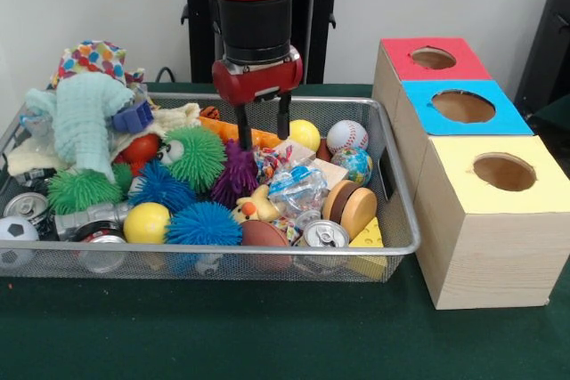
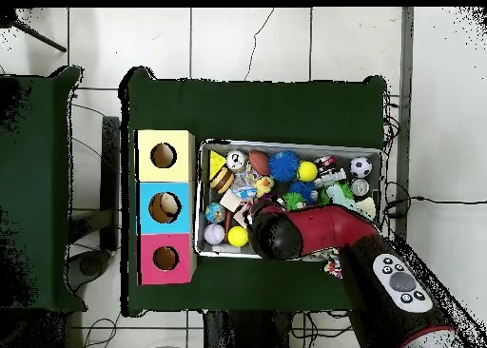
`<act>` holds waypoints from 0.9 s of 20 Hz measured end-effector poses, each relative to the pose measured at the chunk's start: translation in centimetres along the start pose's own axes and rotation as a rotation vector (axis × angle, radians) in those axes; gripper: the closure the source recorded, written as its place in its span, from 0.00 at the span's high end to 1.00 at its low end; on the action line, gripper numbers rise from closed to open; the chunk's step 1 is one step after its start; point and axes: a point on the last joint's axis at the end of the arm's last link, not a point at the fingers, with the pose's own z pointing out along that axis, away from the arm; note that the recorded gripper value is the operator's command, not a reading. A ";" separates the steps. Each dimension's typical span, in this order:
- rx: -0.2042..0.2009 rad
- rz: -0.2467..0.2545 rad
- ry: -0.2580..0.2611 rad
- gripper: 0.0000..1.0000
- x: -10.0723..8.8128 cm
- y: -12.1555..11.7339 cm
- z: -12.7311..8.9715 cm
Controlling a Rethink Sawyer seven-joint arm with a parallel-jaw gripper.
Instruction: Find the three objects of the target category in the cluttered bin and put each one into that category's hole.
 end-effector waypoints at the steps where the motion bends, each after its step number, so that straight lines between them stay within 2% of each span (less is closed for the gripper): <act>1: 0.001 0.001 -0.001 1.00 0.0 -0.1 0.1; 8: 0.025 0.023 -0.021 1.00 -0.8 -2.2 0.3; 14: 0.029 0.036 -0.026 1.00 -0.9 -3.1 0.8; 18: 0.029 0.036 -0.039 1.00 -1.7 -3.2 2.3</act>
